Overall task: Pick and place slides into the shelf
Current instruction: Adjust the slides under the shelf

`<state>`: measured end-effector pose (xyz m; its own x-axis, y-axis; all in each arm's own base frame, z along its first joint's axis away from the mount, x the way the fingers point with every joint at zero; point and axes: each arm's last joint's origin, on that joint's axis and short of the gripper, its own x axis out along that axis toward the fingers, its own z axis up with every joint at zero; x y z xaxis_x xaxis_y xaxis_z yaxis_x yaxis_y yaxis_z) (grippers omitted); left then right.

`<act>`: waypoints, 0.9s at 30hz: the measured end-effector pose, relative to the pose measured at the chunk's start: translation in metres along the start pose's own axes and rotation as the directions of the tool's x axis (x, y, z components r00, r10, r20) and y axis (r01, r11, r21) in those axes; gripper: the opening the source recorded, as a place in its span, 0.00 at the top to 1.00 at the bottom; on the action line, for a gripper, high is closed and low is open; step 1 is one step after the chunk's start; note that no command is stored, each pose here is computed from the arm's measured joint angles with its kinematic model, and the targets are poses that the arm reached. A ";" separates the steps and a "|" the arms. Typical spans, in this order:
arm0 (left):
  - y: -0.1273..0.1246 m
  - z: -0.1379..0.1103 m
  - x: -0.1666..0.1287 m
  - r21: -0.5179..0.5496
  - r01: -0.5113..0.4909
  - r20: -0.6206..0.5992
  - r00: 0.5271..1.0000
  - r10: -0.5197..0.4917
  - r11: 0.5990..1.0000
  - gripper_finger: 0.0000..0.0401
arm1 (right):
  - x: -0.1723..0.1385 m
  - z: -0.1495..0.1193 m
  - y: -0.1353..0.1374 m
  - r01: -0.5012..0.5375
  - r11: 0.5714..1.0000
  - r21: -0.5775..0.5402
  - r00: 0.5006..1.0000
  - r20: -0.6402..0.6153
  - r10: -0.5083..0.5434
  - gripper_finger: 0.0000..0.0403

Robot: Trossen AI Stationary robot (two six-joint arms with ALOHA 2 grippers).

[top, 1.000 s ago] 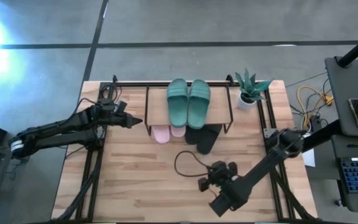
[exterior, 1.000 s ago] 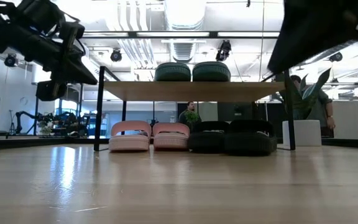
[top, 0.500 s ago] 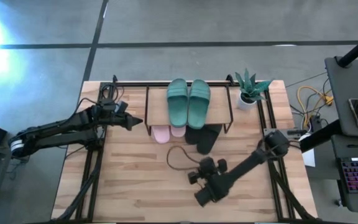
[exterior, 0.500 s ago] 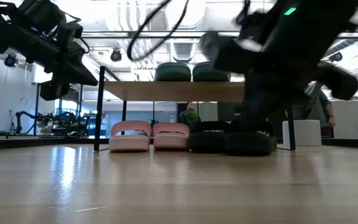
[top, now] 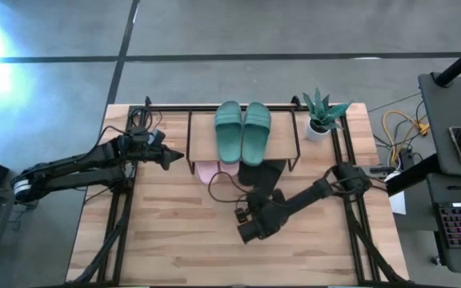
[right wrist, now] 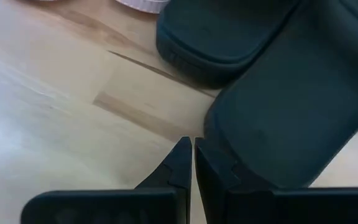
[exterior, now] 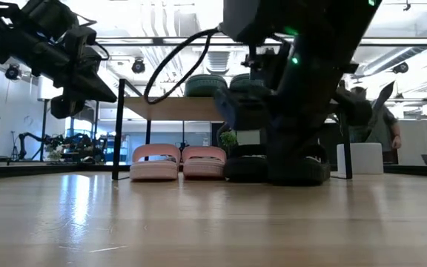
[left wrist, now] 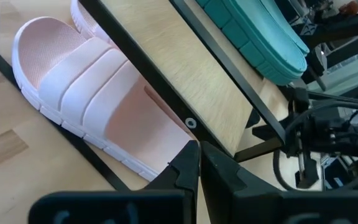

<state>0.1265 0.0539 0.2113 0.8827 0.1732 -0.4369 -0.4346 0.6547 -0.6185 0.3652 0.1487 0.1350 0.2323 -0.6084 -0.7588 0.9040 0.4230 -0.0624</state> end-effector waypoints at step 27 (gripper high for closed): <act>0.003 -0.003 0.003 0.001 -0.012 -0.017 1.000 0.012 1.000 1.00 | 0.037 0.012 -0.041 0.289 0.948 -0.135 0.957 0.061 -0.283 0.97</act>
<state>0.1278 0.0545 0.2065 0.8742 0.1687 -0.4553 -0.4450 0.6533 -0.6125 0.3408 0.1012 0.1173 -0.0120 -0.7430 -0.6692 0.8756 0.3153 -0.3658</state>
